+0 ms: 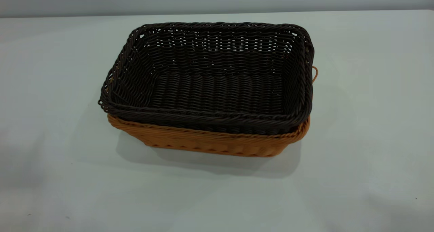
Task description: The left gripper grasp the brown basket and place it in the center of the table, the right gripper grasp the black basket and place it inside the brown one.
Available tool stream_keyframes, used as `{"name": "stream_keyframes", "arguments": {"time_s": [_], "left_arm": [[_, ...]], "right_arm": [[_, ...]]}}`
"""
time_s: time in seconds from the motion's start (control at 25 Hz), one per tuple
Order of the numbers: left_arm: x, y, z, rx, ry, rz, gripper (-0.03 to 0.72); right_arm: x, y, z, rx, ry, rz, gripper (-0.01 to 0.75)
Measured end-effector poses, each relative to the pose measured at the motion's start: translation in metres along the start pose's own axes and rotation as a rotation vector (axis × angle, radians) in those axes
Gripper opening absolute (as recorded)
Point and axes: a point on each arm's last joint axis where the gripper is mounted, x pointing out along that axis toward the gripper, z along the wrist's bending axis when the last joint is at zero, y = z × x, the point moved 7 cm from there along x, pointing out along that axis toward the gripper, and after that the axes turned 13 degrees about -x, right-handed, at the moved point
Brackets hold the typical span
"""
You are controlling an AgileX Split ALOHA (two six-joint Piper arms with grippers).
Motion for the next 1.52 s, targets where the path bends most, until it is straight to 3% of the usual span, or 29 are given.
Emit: {"name": "stream_keyframes", "arguments": {"time_s": [0.12,0.28,0.6,0.88,1.16,1.52], "left_arm": [[-0.035,0.008,-0.003,0.005,0.008,-0.066,0.519],[-0.067,0.050,-0.003,0.006,0.011,-0.083,0.519],[-0.056,0.167,0.013,-0.012,-0.007,0.067,0.519],[-0.039,0.248,0.025,-0.012,-0.019,0.154,0.519],[-0.026,0.295,0.033,0.002,-0.022,0.185,0.519],[-0.013,0.328,0.038,0.000,-0.023,0.189,0.519]], "right_arm": [[-0.017,0.039,0.017,-0.005,0.004,-0.007,0.572],[-0.028,0.090,0.035,-0.016,0.008,-0.016,0.572],[-0.007,0.178,0.041,-0.157,0.051,0.035,0.572],[0.023,0.240,0.032,-0.178,0.100,0.121,0.572],[0.016,0.248,0.024,-0.182,0.211,0.033,0.572],[0.017,0.248,0.022,-0.146,0.225,0.022,0.572]]}}
